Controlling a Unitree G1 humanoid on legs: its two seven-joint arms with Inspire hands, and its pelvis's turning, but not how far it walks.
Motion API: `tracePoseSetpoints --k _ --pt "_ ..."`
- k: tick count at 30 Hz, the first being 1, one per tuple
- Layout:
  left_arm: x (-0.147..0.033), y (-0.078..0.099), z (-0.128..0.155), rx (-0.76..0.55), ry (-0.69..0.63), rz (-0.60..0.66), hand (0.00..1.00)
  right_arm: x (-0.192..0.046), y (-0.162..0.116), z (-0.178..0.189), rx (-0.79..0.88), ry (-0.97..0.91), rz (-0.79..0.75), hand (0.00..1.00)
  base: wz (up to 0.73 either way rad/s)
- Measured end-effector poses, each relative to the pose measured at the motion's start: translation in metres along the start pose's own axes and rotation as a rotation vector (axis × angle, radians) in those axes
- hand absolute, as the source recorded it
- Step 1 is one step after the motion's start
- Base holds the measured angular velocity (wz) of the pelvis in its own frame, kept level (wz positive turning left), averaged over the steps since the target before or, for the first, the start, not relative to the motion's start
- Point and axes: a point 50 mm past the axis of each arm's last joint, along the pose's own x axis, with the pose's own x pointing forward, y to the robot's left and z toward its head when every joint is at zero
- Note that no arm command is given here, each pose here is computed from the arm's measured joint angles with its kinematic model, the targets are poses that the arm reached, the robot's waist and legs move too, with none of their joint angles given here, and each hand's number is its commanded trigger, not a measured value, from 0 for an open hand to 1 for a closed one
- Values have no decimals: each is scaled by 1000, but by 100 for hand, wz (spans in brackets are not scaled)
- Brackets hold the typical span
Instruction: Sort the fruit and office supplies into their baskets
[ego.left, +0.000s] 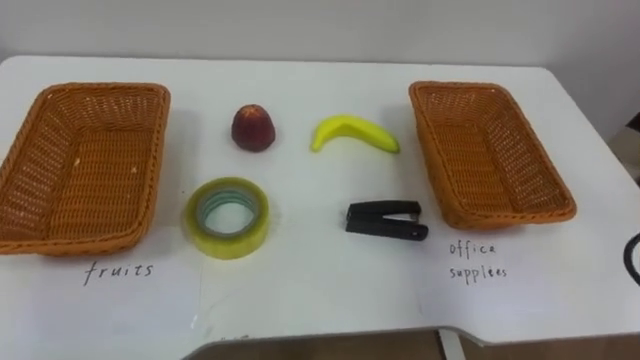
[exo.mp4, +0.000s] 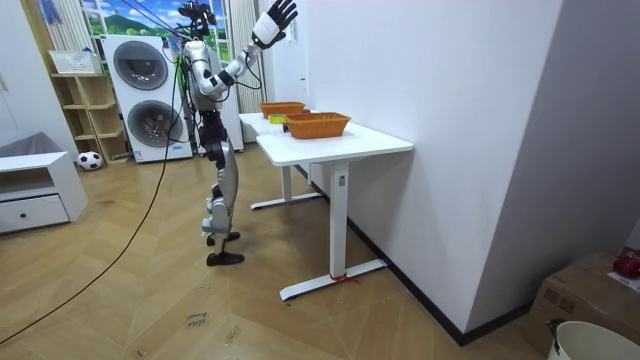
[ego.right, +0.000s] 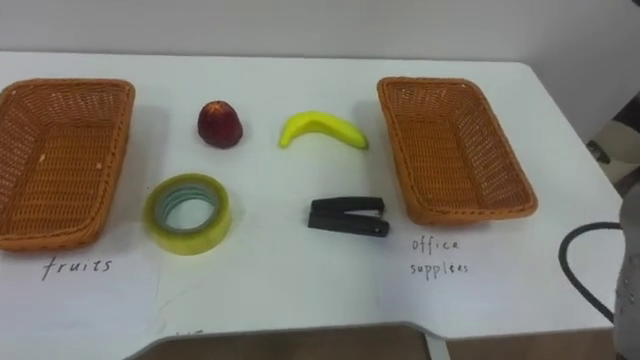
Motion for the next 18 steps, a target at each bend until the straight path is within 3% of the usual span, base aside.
tracePoseSetpoints --k 18 --pt "5 5 19 44 -54 -45 0 -12 53 -11 -128 57 587 0 3"
